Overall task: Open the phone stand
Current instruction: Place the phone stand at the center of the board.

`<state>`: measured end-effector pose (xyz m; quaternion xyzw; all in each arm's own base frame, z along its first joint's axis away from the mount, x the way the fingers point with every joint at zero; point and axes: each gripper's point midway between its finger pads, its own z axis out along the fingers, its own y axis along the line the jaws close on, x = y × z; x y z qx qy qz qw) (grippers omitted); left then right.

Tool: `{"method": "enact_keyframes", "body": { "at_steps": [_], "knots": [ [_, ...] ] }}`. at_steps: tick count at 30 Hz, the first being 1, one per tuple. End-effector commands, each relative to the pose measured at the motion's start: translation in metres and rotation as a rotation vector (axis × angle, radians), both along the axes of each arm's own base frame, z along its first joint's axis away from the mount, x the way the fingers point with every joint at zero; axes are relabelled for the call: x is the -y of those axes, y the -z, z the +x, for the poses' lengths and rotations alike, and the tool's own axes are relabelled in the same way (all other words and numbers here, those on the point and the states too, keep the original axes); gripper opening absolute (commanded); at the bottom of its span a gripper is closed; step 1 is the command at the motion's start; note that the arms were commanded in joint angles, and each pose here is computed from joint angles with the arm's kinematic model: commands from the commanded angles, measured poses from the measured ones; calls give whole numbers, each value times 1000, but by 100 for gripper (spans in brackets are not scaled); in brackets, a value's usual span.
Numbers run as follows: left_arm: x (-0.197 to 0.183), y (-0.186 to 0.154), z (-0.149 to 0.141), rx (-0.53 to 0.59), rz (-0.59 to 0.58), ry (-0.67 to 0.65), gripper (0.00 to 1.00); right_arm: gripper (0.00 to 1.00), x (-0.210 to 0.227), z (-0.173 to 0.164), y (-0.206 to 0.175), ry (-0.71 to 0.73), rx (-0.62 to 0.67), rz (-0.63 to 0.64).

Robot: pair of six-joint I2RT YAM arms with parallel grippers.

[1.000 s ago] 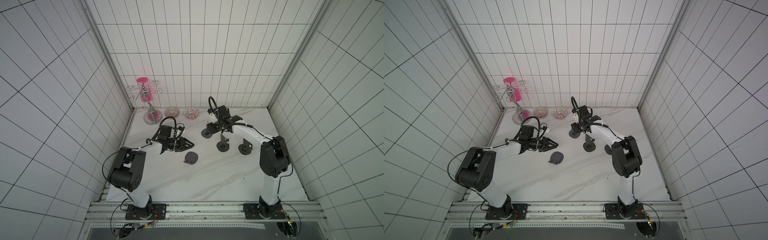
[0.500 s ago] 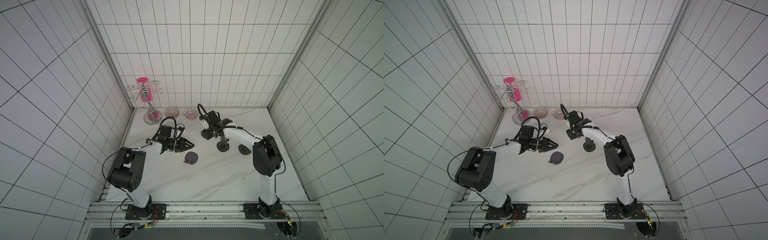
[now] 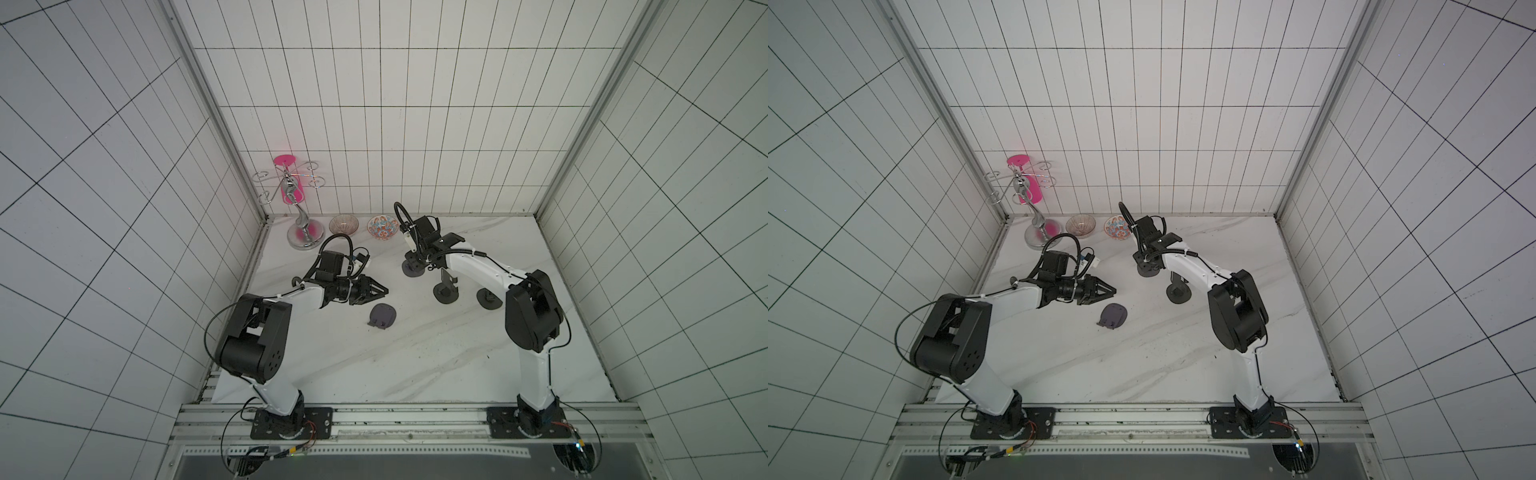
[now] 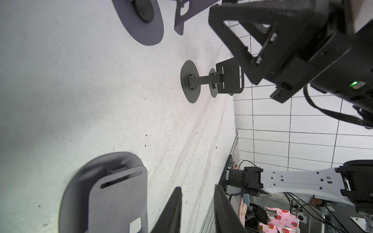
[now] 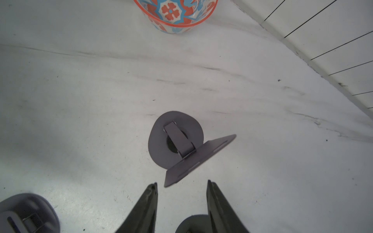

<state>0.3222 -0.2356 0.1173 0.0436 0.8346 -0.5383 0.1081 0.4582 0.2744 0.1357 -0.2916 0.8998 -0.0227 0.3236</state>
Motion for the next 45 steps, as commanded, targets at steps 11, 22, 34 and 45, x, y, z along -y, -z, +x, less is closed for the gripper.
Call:
{"method": "enact_keyframes", "body": {
  "at_steps": [11, 22, 34, 45],
  "knots": [
    [2, -10, 0, 42, -7, 19, 30, 11, -8, 9, 3, 28, 1, -65],
    [2, -9, -1, 43, -6, 20, 30, 0, -3, 4, 33, 40, 21, -206],
    [2, -9, -3, 36, -5, 23, 30, 0, -3, -5, 78, 10, 62, -388],
    [2, -8, -3, 33, -5, 26, 30, 0, 0, -10, 70, 39, -123, -139]
  ]
}}
